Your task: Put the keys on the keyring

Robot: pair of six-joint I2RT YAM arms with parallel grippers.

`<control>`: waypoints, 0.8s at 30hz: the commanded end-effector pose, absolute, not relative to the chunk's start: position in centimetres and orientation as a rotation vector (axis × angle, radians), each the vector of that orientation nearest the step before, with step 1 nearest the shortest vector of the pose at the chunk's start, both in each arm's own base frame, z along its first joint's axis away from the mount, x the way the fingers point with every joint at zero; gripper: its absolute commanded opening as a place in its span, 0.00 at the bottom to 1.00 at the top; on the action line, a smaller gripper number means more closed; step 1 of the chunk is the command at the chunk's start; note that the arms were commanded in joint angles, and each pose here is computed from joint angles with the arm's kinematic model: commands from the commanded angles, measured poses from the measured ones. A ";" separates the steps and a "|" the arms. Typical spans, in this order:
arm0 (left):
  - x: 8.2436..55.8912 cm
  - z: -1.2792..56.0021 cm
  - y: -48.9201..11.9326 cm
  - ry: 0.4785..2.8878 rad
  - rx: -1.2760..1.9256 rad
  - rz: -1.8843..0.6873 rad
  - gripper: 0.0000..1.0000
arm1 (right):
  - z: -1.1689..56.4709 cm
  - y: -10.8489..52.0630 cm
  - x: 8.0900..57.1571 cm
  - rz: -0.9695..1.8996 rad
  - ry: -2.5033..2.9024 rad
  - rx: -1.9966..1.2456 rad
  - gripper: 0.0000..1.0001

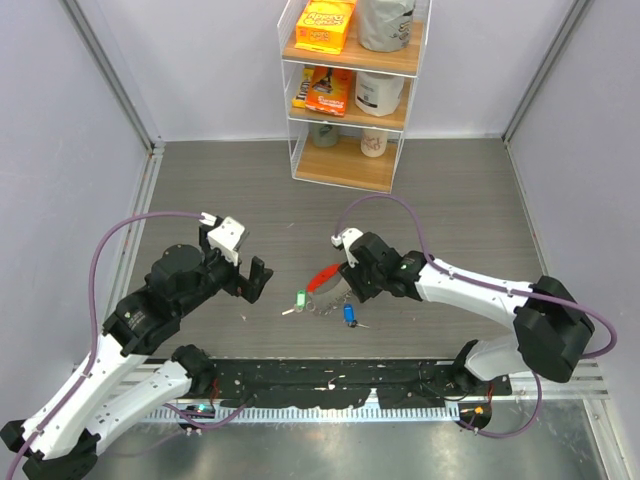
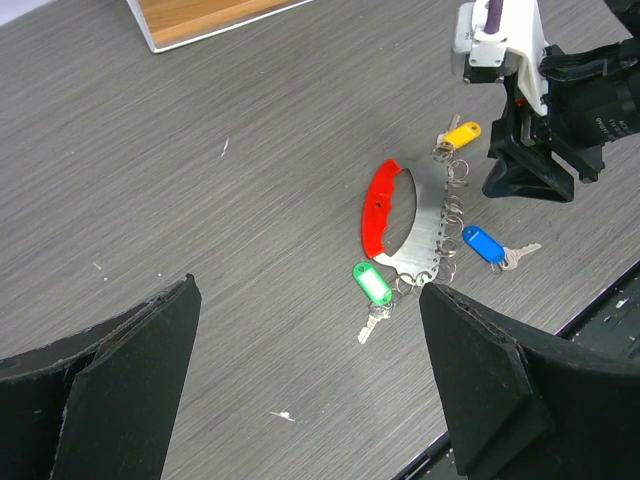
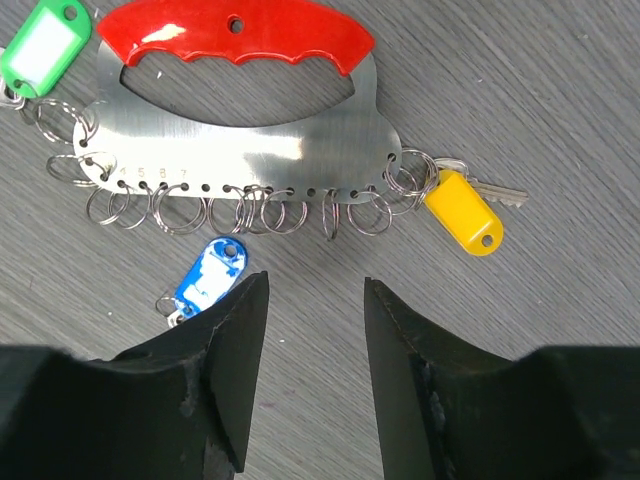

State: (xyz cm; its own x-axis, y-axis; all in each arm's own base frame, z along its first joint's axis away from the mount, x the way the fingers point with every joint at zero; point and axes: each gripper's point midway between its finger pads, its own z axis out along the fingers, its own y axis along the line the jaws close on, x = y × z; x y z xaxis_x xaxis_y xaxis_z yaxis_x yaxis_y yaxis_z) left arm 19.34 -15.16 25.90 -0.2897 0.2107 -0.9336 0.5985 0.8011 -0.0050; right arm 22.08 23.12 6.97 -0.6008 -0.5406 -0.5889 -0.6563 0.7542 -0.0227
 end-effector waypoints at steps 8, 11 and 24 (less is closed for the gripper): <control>19.9 26.7 -15.5 1.820 0.616 -0.427 0.99 | 6.2 24.3 23.8 0.235 2.367 -0.819 0.42; 20.0 26.5 -15.5 1.824 0.618 -0.423 0.99 | 5.7 24.5 24.0 0.230 2.375 -0.818 0.40; 20.2 26.2 -15.5 1.836 0.622 -0.409 0.99 | 4.7 24.9 24.5 0.215 2.378 -0.825 0.33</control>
State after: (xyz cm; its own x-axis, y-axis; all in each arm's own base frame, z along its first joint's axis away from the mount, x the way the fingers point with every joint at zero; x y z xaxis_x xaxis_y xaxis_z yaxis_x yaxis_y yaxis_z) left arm 19.56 -15.25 25.50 -0.2983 0.2223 -0.9282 0.5969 0.8023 0.0003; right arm 23.02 23.53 3.56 -0.6467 -0.5369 -0.5417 -0.6189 0.7845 -0.0386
